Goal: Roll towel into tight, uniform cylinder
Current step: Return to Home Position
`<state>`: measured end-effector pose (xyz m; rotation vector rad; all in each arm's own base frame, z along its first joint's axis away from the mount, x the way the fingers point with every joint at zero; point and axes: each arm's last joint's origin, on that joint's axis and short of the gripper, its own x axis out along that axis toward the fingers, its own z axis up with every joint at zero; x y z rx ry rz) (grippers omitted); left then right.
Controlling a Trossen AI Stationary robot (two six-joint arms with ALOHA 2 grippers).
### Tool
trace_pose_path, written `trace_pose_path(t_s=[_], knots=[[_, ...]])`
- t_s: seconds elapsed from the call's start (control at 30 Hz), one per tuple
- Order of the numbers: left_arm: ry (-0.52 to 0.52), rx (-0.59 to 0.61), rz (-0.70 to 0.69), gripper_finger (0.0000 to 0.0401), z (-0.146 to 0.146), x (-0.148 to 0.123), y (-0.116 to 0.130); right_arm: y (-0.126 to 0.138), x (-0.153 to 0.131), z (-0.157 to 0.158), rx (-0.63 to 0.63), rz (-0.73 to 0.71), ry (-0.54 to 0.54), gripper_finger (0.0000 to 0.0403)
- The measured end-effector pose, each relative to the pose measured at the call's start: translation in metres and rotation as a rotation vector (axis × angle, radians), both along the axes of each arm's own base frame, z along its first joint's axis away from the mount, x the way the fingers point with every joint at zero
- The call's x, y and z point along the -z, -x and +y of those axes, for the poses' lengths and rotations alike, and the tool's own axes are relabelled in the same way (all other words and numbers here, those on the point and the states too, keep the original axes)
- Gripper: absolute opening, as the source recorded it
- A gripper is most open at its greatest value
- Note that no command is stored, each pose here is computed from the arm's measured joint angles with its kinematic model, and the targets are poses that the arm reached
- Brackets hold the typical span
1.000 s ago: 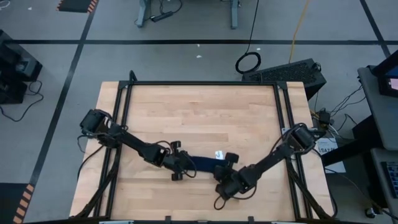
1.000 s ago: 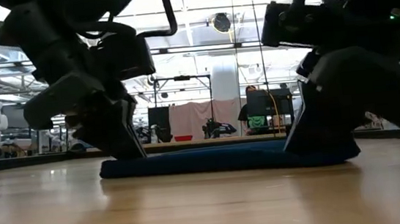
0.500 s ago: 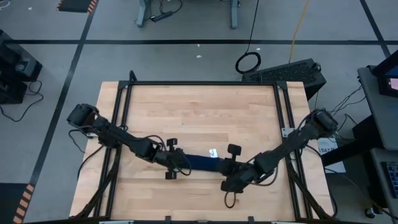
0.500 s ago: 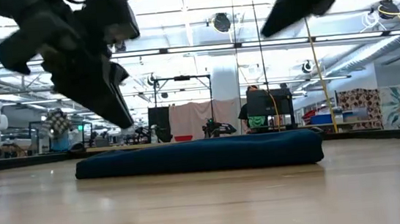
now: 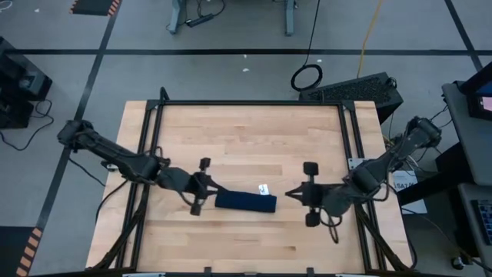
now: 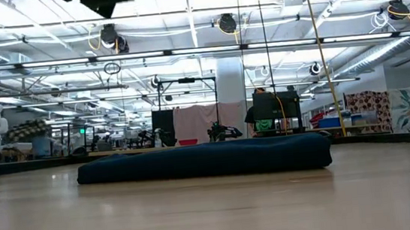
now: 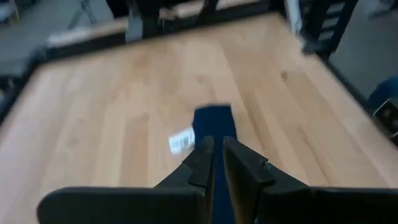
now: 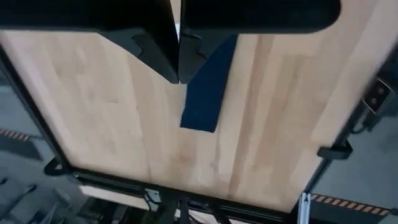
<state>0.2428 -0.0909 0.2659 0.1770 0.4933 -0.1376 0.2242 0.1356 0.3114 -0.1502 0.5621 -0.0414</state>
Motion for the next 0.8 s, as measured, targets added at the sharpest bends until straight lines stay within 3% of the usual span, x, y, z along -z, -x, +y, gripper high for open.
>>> trace_pose_path(t_s=[0.2,0.5,0.8], knots=[[0.041,-0.052,-0.181,0.004,0.013,0.004,0.02,0.029,0.042,-0.012,-0.003,-0.105,0.012,0.0],[0.105,-0.117,-0.184,0.0041,0.03,0.033,0.042,0.066,0.111,-0.041,-0.104,-0.242,-0.064,0.0],[0.139,-0.134,-0.232,0.0041,0.046,0.062,0.053,0.097,0.147,-0.068,-0.144,-0.427,-0.152,0.0]])
